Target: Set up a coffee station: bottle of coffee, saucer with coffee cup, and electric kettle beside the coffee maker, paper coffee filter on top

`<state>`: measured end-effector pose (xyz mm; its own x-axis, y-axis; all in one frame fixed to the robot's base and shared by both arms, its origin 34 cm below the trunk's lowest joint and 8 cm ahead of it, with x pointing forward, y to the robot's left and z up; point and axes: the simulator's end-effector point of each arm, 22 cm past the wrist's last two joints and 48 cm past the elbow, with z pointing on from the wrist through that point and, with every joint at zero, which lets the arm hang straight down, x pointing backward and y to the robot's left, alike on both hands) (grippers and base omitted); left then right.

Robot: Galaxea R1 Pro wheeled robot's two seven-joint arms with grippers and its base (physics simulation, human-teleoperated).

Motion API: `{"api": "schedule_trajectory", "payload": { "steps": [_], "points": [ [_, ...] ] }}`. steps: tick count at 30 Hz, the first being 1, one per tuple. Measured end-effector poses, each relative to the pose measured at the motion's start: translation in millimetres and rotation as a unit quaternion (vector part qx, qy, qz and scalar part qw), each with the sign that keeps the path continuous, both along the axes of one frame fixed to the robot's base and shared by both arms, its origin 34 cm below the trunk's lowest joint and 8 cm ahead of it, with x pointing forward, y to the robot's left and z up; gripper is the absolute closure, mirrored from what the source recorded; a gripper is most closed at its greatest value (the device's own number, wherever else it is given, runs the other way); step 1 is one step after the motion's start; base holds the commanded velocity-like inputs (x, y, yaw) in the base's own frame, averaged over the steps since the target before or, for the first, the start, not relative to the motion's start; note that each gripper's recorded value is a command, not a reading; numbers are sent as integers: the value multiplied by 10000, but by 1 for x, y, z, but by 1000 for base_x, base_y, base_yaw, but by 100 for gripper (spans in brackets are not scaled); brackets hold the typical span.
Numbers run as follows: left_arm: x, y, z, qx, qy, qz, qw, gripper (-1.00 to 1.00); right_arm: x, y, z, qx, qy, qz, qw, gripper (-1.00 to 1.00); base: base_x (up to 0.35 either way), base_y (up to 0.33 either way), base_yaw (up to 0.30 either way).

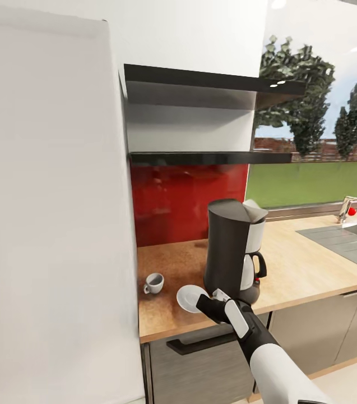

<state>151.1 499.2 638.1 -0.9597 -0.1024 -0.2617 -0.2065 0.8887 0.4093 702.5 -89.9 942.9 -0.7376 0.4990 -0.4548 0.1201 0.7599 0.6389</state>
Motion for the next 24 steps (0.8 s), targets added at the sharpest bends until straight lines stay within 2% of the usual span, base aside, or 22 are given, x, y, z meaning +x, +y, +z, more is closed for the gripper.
{"api": "schedule_trajectory", "payload": {
  "steps": [14,24],
  "points": [
    [0,1,0,7,-3,3,10000,-100,0,0,0,8,-1,-2,10000,-100,-4,-1,0],
    [0,0,0,6,15,6,10000,-100,0,0,0,8,2,-2,10000,-100,-228,-136,0]
  ]
}}
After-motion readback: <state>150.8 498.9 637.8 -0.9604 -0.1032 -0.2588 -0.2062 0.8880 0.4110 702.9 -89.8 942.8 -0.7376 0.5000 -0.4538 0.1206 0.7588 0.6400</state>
